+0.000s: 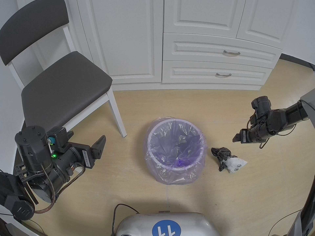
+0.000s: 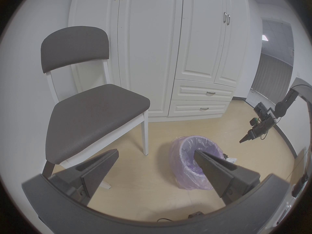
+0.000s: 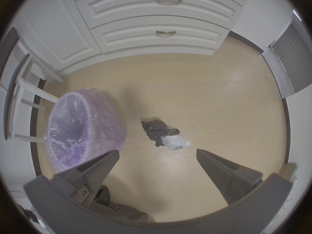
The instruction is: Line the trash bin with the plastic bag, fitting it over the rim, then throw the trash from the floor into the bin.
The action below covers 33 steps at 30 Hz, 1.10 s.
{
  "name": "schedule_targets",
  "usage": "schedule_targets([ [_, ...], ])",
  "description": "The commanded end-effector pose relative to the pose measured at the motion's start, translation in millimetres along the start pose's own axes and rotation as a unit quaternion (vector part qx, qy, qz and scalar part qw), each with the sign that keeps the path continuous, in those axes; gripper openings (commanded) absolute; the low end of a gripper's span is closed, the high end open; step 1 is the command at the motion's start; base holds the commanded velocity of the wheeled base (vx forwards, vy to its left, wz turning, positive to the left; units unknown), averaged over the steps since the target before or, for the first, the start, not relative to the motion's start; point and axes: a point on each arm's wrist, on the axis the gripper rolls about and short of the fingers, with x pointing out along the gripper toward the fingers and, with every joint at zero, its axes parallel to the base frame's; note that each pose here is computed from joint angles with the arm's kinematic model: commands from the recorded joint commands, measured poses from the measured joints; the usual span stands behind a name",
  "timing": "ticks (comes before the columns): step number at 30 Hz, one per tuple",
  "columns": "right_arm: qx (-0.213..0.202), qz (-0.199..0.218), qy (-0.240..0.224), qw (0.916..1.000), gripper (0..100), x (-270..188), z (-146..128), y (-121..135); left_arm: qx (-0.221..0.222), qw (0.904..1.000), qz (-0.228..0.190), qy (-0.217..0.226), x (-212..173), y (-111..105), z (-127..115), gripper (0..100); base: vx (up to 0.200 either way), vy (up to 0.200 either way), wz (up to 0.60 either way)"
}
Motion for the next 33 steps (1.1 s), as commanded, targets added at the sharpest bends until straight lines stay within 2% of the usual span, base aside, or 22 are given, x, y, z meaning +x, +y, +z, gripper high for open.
schedule_targets([
  [1, 0.013, -0.019, 0.044, 0.9988, 100, 47, -13, -14, 0.001, 1.0, 0.0, 0.003, 0, 0, -2, 100, 0.0, 0.0, 0.0],
  [12, 0.026, -0.003, 0.065, 0.9975, 100, 83, -18, -20, 0.004, 0.9999, 0.002, 0.011, 2, 0, -5, 100, 0.0, 0.0, 0.0],
  [17, 0.032, -0.004, 0.077, 0.9965, 100, 123, -32, -18, 0.006, 0.9999, 0.002, 0.015, 4, -1, -7, 100, 0.0, 0.0, 0.0],
  [23, 0.028, 0.003, 0.051, 0.9983, 100, 167, -50, -11, 0.008, 0.9997, 0.015, 0.016, 4, 0, -7, 100, 0.0, 0.0, 0.0],
  [29, 0.032, 0.041, 0.047, 0.9975, 100, 172, -38, -8, 0.007, 0.9993, 0.029, 0.021, 10, 5, -9, 100, 0.0, 0.0, 0.0],
  [33, 0.031, 0.029, 0.044, 0.9981, 100, 205, -41, -4, 0.005, 0.999, 0.039, 0.019, 12, 9, -8, 100, 0.0, 0.0, 0.0],
])
